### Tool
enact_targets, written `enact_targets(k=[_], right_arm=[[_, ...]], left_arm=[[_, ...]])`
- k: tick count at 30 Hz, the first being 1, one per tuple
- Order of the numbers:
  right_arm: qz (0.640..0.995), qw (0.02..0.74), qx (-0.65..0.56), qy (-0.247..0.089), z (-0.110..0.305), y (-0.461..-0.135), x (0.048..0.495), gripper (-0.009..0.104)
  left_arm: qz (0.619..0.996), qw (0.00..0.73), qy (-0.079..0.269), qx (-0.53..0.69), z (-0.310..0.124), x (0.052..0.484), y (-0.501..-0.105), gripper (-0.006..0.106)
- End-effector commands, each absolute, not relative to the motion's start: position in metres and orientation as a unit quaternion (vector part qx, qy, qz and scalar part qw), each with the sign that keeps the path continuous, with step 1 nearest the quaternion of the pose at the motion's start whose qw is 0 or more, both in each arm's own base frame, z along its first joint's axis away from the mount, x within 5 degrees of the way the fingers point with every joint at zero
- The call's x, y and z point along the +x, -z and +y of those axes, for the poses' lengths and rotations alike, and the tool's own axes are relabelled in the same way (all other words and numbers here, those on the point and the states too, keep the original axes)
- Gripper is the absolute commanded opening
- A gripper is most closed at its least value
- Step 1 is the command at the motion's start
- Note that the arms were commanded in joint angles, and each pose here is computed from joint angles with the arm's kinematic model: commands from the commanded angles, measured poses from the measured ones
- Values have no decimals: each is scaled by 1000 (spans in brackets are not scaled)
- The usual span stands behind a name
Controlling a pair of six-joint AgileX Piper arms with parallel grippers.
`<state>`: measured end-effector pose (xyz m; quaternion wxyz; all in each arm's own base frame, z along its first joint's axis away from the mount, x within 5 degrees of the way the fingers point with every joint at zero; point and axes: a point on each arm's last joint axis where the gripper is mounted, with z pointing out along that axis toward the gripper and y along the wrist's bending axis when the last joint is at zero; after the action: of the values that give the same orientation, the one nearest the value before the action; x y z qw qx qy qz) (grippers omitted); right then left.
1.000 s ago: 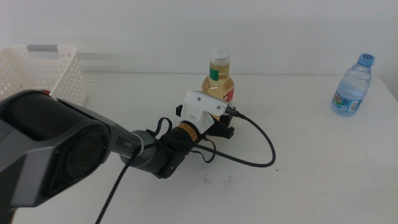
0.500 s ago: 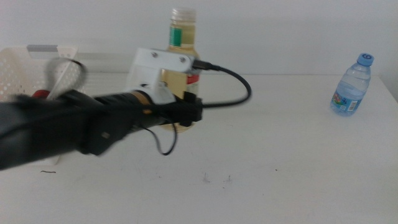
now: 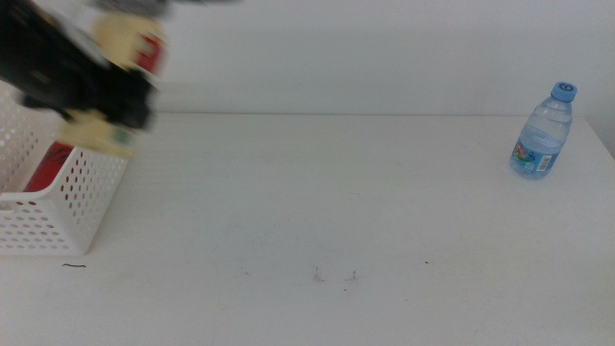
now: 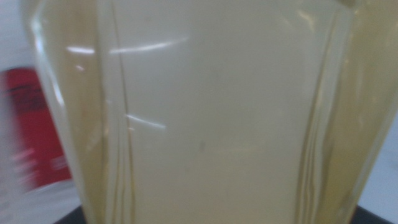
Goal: Use arms to grab the bottles and put them into the dustbin to the left of the table.
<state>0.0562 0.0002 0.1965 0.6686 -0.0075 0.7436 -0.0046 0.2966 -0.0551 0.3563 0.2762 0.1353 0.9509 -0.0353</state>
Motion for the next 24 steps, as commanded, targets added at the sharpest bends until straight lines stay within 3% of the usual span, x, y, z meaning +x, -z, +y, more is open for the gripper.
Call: enact_targets(k=[1,3,8,12,17,20,24], right_arm=[[739,673,-11,11,0,-197,56,93],[739,673,-11,11,0,-197,56,93],[739,673,-11,11,0,-197,56,93],[739,673,-11,11,0,-197,56,93],[739,673,-11,11,0,-197,56,93],[739,673,-11,11,0,-197,56,93],[739,673,-11,11,0,-197,56,93]], left_arm=[[956,278,-3,94,-15,305,-380,-2],[967,243,-29,71,15,313,-379,-2],[977,206,-35,30,68,349,-353,-2],[985,162,-42,42,87,377,-317,-2],[985,157,-42,62,94,402,-285,2],[987,146,-38,62,95,408,-271,13],[987,137,-35,70,95,412,-261,49]])
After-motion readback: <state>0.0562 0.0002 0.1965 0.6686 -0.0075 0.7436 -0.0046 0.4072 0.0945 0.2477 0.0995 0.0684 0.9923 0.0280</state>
